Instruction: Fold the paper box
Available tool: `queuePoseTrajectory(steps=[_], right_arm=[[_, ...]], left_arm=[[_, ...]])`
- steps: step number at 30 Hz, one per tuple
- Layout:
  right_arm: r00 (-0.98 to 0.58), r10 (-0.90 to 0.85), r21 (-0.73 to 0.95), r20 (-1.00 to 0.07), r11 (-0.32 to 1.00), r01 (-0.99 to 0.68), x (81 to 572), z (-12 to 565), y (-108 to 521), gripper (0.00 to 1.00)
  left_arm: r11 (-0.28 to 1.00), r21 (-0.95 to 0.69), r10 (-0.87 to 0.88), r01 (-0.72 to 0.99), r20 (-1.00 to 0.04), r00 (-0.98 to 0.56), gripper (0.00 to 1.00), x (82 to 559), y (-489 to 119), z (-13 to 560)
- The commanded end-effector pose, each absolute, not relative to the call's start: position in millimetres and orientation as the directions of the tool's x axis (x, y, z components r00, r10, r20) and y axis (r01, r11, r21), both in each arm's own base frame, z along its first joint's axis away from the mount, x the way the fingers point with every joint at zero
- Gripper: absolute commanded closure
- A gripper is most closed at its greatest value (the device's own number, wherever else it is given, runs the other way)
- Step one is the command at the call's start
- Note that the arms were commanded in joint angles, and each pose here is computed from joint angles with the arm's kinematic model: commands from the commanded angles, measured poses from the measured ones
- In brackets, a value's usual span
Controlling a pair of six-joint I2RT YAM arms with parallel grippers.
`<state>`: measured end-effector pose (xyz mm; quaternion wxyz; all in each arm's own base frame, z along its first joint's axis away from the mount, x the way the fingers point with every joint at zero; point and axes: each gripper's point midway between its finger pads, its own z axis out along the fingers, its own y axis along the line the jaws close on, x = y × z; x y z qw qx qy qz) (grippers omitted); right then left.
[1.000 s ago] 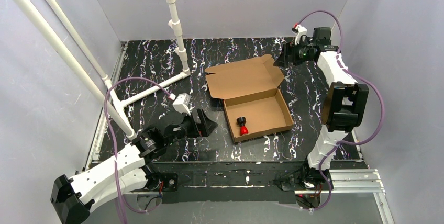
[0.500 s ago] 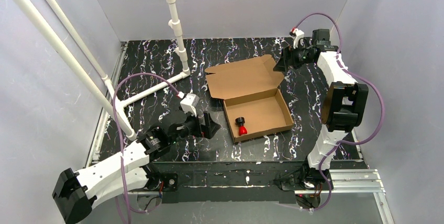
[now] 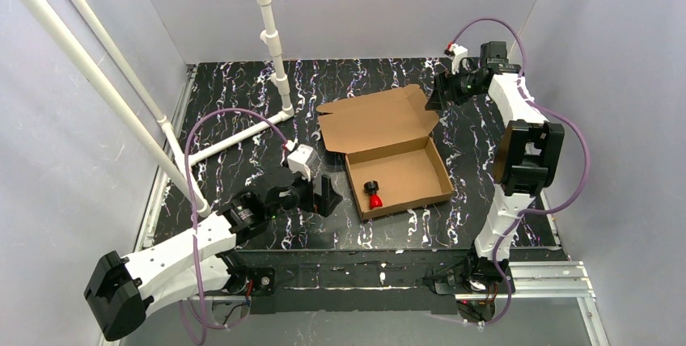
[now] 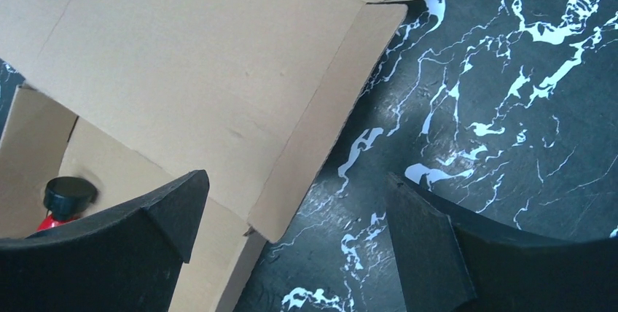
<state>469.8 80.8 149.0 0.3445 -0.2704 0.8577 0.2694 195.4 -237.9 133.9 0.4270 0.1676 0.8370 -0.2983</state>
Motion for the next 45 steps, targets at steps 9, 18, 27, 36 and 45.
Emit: queuePoseTrajectory(steps=[9,18,27,36,45], right_arm=[[-0.617,-0.259,0.283,-0.743,0.714,-0.64,483,151,79,0.02],[-0.606,-0.239,0.263,-0.759,0.738,-0.621,474,156,69,0.02],[-0.605,-0.209,0.274,-0.768,0.747,-0.606,480,161,67,0.02],[-0.643,-0.126,0.354,-0.755,0.748,-0.562,513,152,76,0.02],[-0.715,-0.068,0.435,-0.696,0.752,-0.494,539,120,106,0.16]], left_arm=[[0.741,-0.469,-0.119,0.48,-0.795,-0.595,0.02,196,-241,159],[0.724,-0.532,-0.181,0.439,-0.761,-0.623,0.02,190,-239,164],[0.716,-0.555,-0.214,0.423,-0.752,-0.624,0.02,188,-235,172],[0.736,-0.597,-0.284,0.32,-0.702,-0.653,0.02,201,-237,168],[0.762,-0.603,-0.329,0.236,-0.675,-0.66,0.02,204,-225,167]])
